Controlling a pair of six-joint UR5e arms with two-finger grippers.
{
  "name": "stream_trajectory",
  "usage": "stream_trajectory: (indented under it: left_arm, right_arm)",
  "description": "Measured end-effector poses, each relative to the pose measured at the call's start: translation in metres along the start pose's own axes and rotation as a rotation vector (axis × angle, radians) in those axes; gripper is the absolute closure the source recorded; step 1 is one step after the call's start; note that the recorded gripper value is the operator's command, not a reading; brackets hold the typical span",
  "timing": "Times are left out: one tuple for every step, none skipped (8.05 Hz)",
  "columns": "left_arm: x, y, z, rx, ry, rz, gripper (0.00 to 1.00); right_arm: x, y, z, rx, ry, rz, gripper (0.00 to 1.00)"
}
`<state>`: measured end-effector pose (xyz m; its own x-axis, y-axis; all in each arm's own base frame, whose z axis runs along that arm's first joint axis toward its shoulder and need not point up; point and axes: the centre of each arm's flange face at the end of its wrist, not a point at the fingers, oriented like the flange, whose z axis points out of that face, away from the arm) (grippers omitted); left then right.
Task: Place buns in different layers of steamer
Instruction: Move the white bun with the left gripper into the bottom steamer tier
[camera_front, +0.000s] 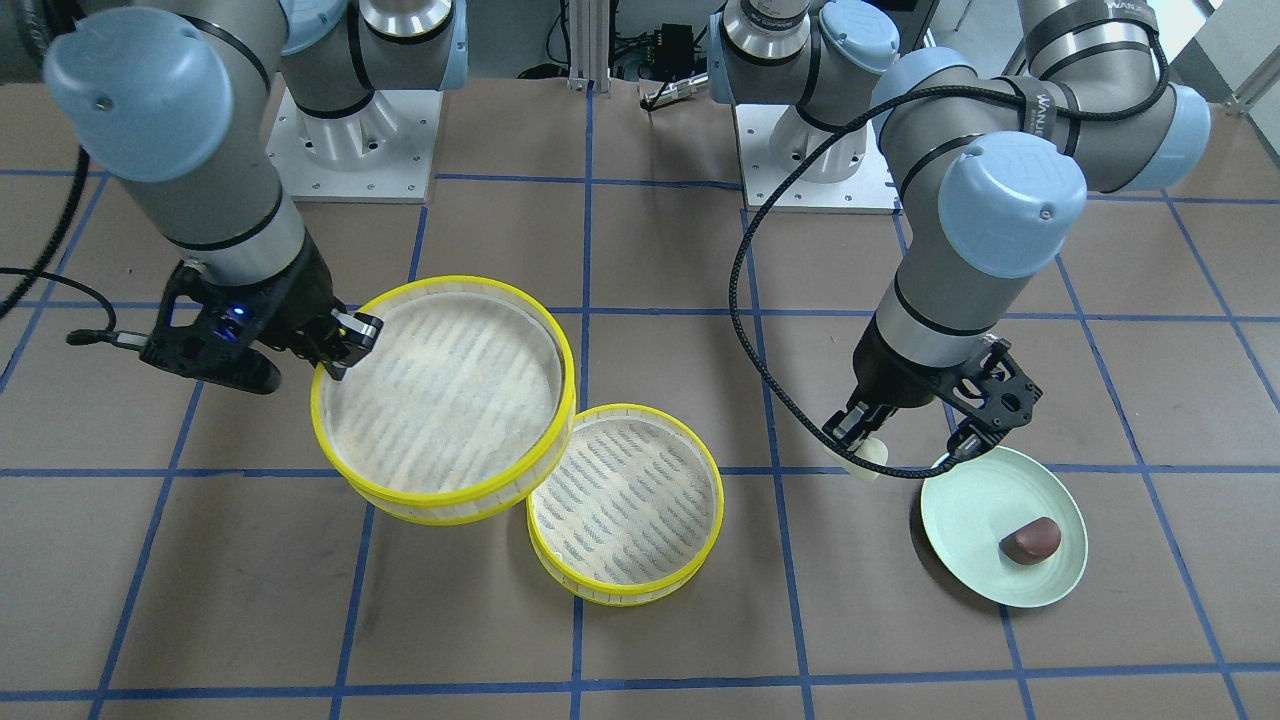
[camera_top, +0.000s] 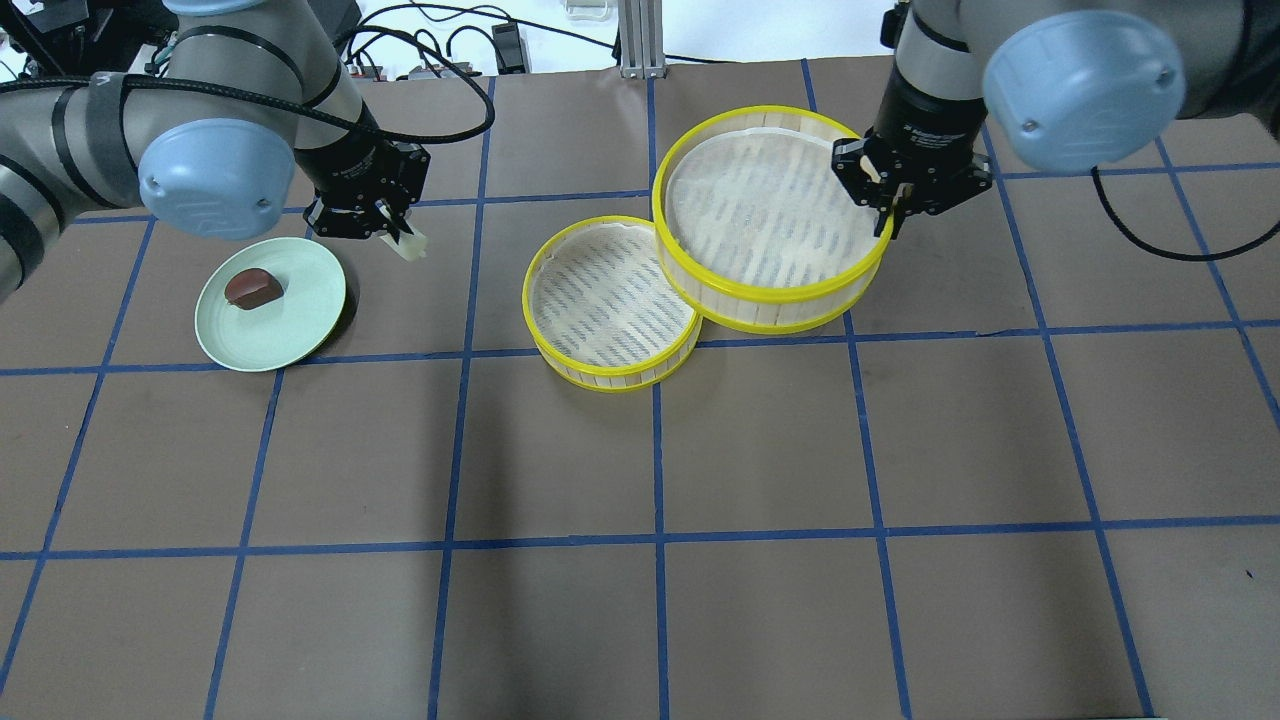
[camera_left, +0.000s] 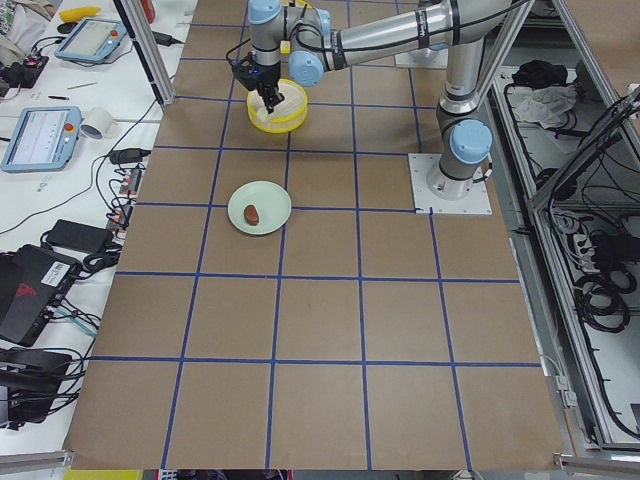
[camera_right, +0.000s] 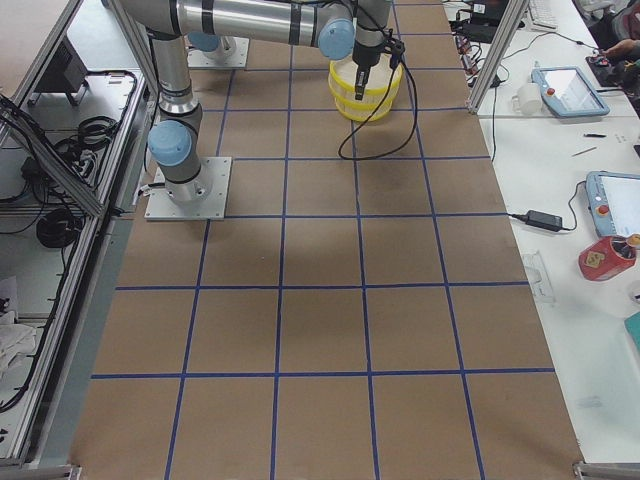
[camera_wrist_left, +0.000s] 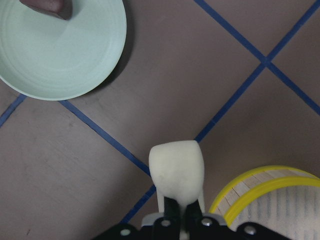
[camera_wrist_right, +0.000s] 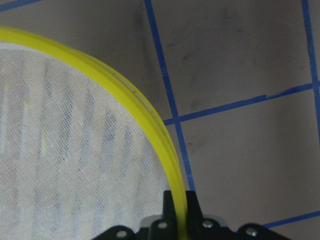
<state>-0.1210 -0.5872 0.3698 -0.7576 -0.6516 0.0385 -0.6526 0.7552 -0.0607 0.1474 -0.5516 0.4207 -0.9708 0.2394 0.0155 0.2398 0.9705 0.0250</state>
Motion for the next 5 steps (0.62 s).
stream_trajectory:
  left_arm:
    - [0.009,0.009,0.002,-0.007,0.011,0.007,1.00]
    - [0.022,0.020,0.006,-0.020,0.040,0.017,1.00]
    - [0.039,0.033,0.011,-0.028,0.078,0.027,1.00]
    - [0.056,0.047,0.021,-0.035,0.100,0.035,1.00]
    - [0.071,0.059,0.032,-0.038,0.116,0.050,1.00]
  right_arm:
    - [0.020,-0.001,-0.008,-0.011,0.002,-0.002,0.95]
    - [0.030,0.000,-0.012,-0.019,0.004,-0.005,0.95]
    - [0.035,0.000,-0.014,-0.024,0.005,-0.008,0.95]
    - [0.037,0.001,-0.014,-0.027,0.006,-0.009,0.95]
    - [0.038,0.001,-0.015,-0.028,0.007,-0.009,0.95]
